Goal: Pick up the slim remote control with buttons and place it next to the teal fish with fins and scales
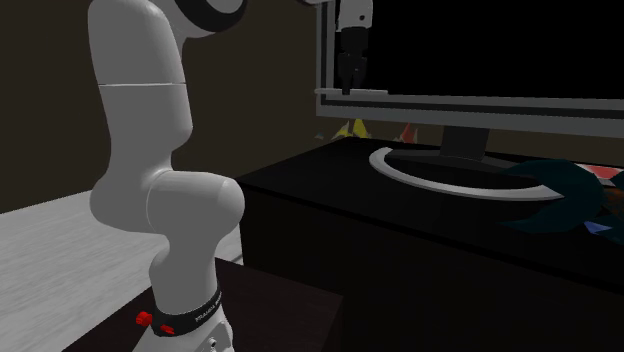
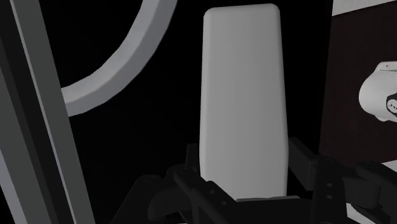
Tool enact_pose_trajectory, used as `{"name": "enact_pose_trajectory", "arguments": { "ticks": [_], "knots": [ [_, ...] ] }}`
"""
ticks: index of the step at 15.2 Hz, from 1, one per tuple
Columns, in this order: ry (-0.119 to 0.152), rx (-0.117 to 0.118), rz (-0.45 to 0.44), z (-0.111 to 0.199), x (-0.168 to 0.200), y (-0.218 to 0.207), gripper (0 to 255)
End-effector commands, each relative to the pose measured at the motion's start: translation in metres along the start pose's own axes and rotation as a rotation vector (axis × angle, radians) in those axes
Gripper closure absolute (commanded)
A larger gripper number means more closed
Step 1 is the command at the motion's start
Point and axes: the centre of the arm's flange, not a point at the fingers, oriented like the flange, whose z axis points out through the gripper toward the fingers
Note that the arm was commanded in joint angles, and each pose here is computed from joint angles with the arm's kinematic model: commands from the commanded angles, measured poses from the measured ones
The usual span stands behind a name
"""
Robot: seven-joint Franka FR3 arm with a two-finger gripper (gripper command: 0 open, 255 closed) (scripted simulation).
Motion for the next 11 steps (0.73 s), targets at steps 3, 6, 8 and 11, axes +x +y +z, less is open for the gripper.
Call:
{"name": "enact_pose_trajectory", "arguments": {
  "ticks": [3,6,8,11],
  "knots": [
    [0.000,0.000,0.000,-0.001,-0.045,-0.024,255],
    [0.000,0.000,0.000,-0.001,-0.080,-0.043,255],
    [0.000,0.000,0.000,-0.001,-0.103,-0.055,255],
    [0.000,0.000,0.000,-0.002,-0.138,-0.074,255]
  ]
}}
